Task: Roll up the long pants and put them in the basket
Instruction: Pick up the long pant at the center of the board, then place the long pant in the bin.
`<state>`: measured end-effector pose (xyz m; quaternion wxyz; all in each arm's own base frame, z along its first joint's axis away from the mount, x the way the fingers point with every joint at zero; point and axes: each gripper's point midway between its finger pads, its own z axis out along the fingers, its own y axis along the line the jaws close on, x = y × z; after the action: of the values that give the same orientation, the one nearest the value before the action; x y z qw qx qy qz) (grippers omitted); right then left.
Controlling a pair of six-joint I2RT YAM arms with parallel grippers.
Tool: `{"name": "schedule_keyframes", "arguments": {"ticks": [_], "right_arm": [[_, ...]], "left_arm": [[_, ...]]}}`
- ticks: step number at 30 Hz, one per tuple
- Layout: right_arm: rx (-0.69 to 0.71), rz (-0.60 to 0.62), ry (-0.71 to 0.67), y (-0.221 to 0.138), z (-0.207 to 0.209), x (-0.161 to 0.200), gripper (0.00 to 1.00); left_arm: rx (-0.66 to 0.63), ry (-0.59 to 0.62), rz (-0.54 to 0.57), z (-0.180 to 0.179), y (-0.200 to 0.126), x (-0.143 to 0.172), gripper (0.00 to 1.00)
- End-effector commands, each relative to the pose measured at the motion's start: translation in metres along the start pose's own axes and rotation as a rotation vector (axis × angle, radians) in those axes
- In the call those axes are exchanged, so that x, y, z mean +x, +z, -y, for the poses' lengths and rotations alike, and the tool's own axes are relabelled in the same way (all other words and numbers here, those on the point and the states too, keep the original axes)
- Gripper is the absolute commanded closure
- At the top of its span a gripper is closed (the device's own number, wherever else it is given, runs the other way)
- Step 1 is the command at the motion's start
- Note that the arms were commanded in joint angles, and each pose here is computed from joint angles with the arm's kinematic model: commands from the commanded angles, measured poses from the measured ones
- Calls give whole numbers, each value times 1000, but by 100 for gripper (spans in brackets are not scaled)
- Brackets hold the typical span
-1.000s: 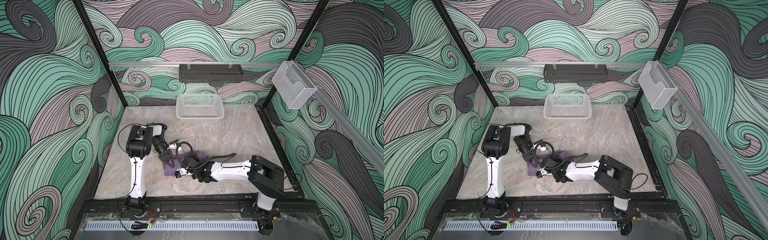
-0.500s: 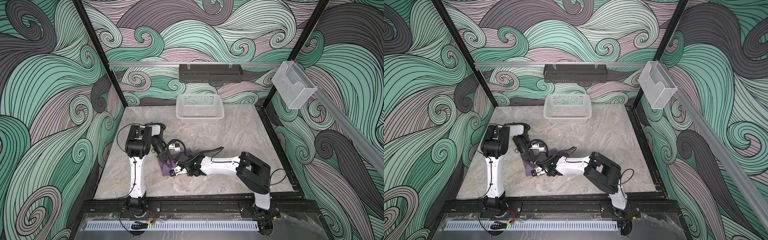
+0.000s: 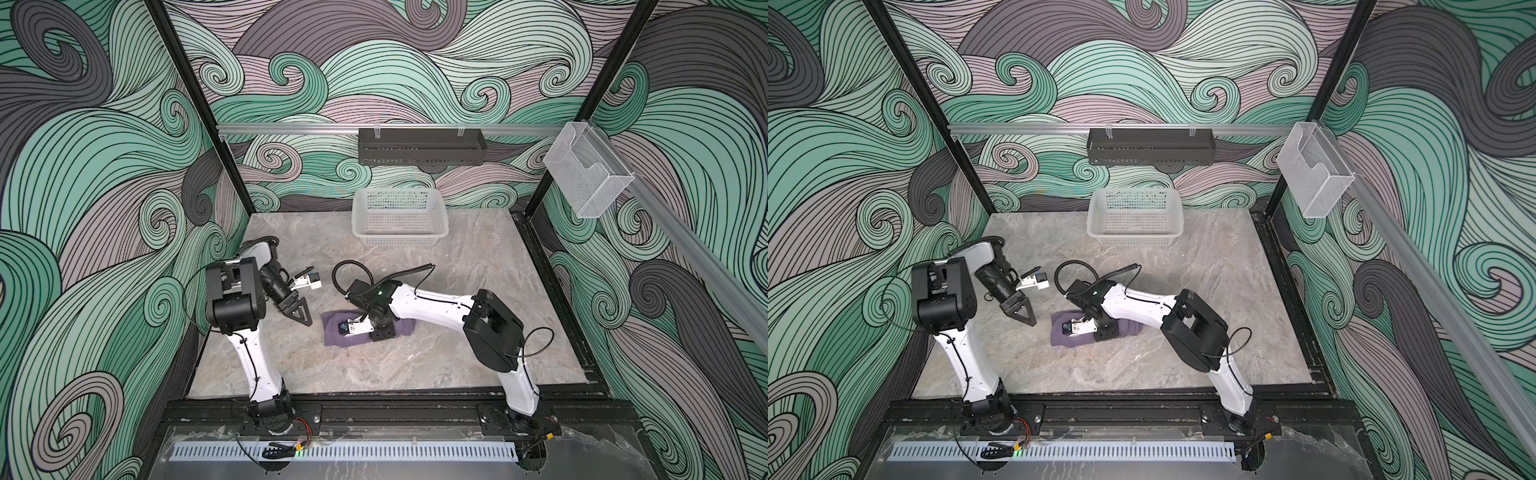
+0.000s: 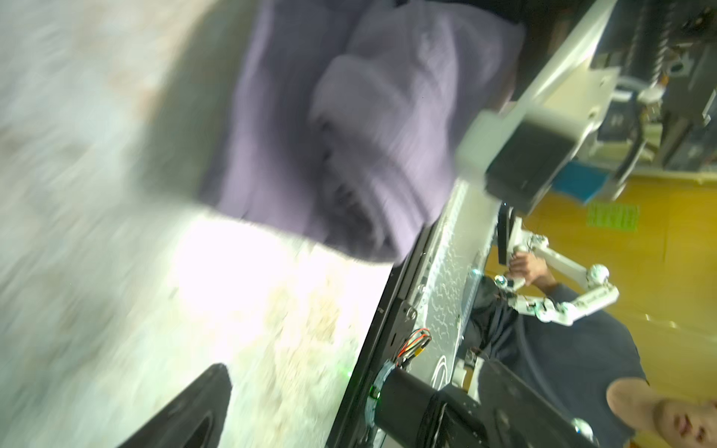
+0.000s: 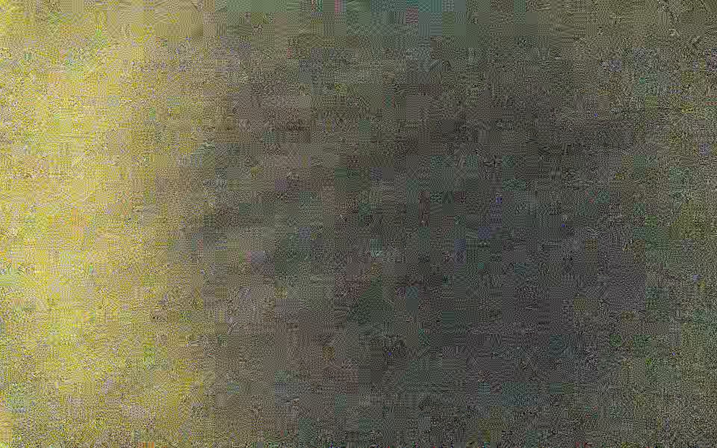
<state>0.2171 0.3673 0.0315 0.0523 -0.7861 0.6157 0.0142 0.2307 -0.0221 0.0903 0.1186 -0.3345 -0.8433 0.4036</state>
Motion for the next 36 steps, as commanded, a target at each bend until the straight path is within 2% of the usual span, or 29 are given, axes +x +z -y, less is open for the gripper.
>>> {"name": "schedule_keyframes", "arguments": {"ticks": [1, 7, 11, 15, 21, 27, 31, 36], "right_arm": [[-389, -104, 126, 22, -74, 33, 100], [-185, -158, 160, -1, -33, 47, 100], [-24, -42, 137, -68, -2, 42, 100], [161, 8, 67, -142, 34, 42, 100], [386, -2, 35, -231, 91, 51, 100], [732, -73, 101, -299, 193, 102, 100], [939, -163, 190, -305, 269, 149, 100], [972, -231, 239, -247, 332, 184, 100]], "left_arm": [[111, -95, -72, 38, -8, 33, 1], [104, -118, -13, 37, -15, 48, 1], [118, -138, 34, 30, -18, 48, 1], [115, -164, 71, 18, -25, 46, 1], [96, -204, 126, 1, -36, 47, 1], [131, -246, 147, -13, -34, 52, 1], [169, -274, 187, -22, -28, 53, 1], [225, -300, 223, -26, -14, 50, 1]]}}
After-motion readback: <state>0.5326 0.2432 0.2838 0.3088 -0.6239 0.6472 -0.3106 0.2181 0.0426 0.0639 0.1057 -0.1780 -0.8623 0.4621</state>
